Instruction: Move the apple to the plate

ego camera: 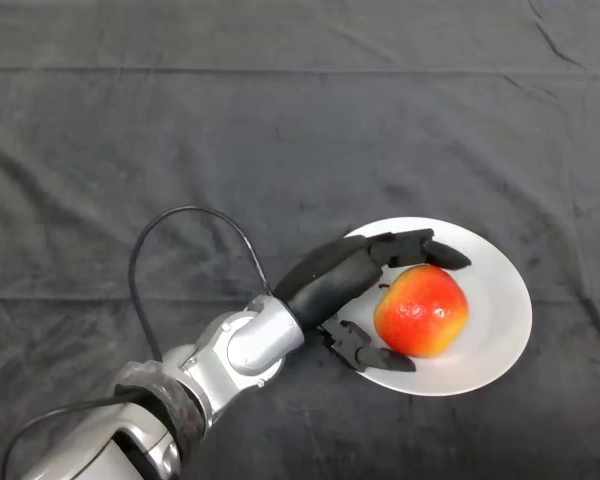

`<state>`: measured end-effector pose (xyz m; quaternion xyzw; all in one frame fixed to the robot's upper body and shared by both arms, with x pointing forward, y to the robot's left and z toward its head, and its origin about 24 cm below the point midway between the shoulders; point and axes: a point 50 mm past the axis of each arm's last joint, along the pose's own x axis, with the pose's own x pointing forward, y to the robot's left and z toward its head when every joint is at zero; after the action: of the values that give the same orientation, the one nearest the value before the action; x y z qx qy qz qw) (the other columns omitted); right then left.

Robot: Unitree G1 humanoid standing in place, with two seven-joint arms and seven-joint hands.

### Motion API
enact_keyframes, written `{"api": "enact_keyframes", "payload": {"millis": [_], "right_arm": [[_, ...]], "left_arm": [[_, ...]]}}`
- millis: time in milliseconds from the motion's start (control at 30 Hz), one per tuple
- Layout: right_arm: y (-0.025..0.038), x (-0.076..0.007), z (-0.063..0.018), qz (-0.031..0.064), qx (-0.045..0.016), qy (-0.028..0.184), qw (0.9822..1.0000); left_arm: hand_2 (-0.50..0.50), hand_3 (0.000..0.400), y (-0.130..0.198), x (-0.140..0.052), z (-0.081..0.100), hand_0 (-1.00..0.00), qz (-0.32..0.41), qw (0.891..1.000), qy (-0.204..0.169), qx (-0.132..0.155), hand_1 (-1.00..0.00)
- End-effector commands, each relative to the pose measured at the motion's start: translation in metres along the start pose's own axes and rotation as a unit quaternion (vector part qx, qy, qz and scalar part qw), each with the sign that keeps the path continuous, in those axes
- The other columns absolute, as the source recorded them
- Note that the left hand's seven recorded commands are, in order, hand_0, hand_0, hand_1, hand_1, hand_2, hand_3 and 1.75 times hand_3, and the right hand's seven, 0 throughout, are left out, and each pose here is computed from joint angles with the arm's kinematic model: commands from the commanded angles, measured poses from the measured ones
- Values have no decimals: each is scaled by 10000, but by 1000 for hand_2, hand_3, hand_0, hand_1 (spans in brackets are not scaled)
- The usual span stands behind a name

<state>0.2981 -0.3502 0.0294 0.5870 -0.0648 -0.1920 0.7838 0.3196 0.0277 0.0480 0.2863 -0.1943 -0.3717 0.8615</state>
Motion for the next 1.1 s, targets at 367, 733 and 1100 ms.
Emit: {"api": "enact_keyframes", "payload": {"millis": [367, 733, 1100], "right_arm": [[66, 24, 88, 105, 39, -163, 9998], [66, 24, 88, 106, 39, -163, 9998], [66, 24, 88, 106, 40, -164, 9998]], "left_arm": [[0, 0, 216, -58, -52, 0, 66, 9995, 104, 294, 0], [0, 0, 585, -386, -244, 0, 664, 9964, 309, 434, 0], [0, 0, 765, -857, -514, 0, 1206, 9868, 960, 499, 0]]}}
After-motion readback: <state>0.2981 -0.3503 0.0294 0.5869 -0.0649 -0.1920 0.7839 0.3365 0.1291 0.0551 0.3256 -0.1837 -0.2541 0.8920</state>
